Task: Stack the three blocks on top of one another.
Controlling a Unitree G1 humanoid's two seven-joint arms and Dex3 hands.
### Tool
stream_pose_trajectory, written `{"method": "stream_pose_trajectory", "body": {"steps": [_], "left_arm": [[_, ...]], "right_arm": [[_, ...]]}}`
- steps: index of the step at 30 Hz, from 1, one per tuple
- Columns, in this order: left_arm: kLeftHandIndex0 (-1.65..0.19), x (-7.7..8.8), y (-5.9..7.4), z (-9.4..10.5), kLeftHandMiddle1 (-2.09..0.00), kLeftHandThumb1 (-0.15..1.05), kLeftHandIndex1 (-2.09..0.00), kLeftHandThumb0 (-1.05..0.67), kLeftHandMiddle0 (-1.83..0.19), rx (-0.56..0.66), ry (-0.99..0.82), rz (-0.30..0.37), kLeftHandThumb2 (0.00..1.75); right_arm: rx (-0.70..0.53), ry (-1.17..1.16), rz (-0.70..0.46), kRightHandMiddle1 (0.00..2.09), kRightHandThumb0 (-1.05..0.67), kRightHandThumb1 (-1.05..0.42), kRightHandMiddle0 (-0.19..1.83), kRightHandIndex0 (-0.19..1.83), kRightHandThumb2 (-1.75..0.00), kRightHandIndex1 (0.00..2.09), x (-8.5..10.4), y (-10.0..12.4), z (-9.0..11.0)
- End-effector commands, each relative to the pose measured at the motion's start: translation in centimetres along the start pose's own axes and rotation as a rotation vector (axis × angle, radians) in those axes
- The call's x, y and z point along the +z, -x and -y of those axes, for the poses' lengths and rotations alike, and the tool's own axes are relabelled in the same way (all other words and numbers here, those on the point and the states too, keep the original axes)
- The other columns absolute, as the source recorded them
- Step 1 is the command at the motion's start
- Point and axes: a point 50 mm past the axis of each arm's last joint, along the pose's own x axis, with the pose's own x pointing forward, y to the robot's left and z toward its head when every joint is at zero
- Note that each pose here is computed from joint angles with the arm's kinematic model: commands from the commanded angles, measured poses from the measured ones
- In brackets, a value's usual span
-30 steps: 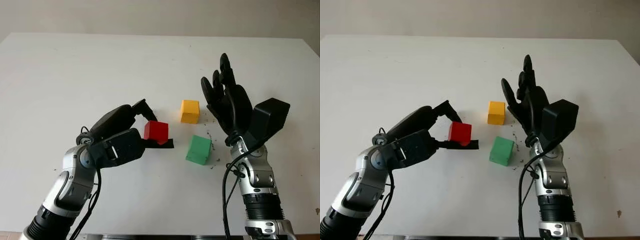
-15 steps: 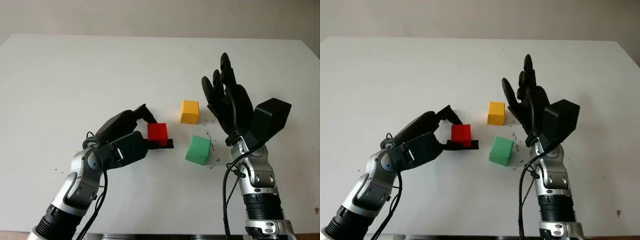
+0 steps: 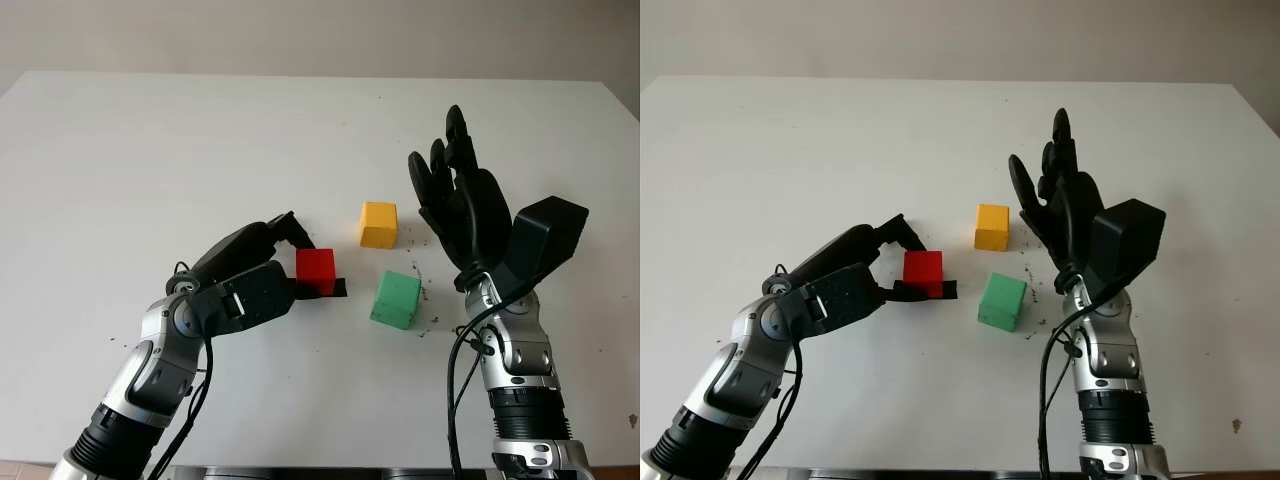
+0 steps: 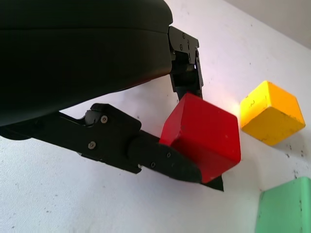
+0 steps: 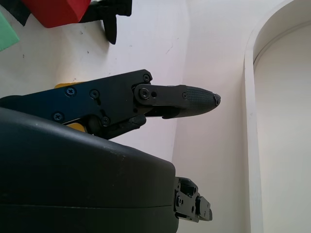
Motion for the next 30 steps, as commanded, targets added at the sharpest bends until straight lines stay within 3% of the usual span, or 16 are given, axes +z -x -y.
{"method": "stream_pose_trajectory", "body": {"steps": [1, 12, 17, 19, 25, 30], "left_arm": [[0.01, -0.5, 0.1, 0.3, -0.02, 1.04, -1.09, -0.48, 0.02, -0.018, -0.013, -0.020, 0.06], [0.10, -0.6, 0.3, 0.0, -0.03, 1.01, -0.74, -0.50, 0.13, -0.033, -0.032, 0.001, 0.05], [0.08, -0.5, 0.5, -0.3, -0.04, 1.00, -0.28, -0.53, 0.19, -0.023, -0.012, 0.033, 0.05], [0.11, -0.4, 0.8, -0.6, -0.02, 0.99, -0.20, -0.56, 0.19, -0.015, -0.009, 0.047, 0.05], [0.19, 0.1, 2.6, -2.6, 0.00, 0.95, -0.03, -0.70, 0.19, 0.015, 0.010, 0.084, 0.05], [0.19, 0.1, 4.7, -5.3, 0.00, 0.99, 0.00, -0.85, 0.19, 0.083, 0.090, 0.141, 0.07]], "right_arm": [[-0.001, 0.012, 0.018, 0.00, -0.58, -1.05, -0.19, -0.19, -0.36, 0.00, 0.6, 0.1, 0.1], [0.006, 0.015, 0.020, 0.00, -0.57, -1.05, -0.19, -0.19, -0.37, 0.00, 0.5, 0.1, 0.0], [0.009, 0.015, 0.016, 0.00, -0.57, -1.05, -0.19, -0.19, -0.38, 0.00, 0.5, 0.1, 0.1], [0.009, 0.013, 0.013, 0.00, -0.58, -1.05, -0.19, -0.19, -0.37, 0.00, 0.6, 0.1, 0.1], [0.007, 0.028, 0.013, 0.00, -0.58, -1.05, -0.19, -0.19, -0.37, 0.00, 0.7, 0.2, 0.3], [0.003, 0.053, 0.022, 0.00, -0.58, -1.05, -0.19, -0.19, -0.38, 0.00, 1.1, 0.2, 0.5]]}}
